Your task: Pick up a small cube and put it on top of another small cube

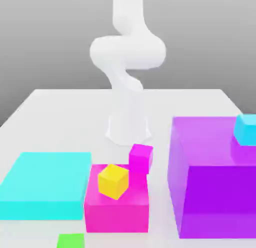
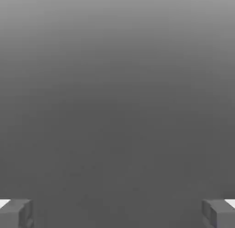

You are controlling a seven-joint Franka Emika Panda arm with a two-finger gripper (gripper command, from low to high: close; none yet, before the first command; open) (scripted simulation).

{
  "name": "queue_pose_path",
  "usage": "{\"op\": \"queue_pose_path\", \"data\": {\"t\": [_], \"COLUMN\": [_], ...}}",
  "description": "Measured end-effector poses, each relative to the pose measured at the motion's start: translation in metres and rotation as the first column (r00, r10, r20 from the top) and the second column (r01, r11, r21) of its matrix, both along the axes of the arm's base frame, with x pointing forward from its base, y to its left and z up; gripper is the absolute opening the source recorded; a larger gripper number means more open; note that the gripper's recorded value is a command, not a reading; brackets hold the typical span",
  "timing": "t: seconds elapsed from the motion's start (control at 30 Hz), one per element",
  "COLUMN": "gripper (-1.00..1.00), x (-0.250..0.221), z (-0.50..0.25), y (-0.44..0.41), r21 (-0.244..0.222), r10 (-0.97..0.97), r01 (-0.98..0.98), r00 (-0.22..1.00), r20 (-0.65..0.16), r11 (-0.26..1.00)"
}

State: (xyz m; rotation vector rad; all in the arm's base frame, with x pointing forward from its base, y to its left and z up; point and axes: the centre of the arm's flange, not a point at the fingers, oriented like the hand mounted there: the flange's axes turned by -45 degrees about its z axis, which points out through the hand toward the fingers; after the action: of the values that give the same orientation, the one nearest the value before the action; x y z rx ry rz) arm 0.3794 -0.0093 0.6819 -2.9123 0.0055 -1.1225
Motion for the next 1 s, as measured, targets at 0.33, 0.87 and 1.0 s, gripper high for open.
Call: {"op": "queue_pose_path", "data": {"t": [0.33,0.87,1.0], "gripper": [0.0,0.0,0.0], "x": [0.106,0.155,0.146], "z": [-0.143,-0.418,-0.484], "y": [-0.036,-0.097,-0.112], "r21": [0.029,0.004,-0.016], "r10": [0.042,0.04,0.03], "r01": [-0.035,-0.048,-0.054], "r00": [0.968,0.801,0.748], "r20": [-0.249,-0.598,-0.662], "r11": [0.999,0.999,0.998]}}
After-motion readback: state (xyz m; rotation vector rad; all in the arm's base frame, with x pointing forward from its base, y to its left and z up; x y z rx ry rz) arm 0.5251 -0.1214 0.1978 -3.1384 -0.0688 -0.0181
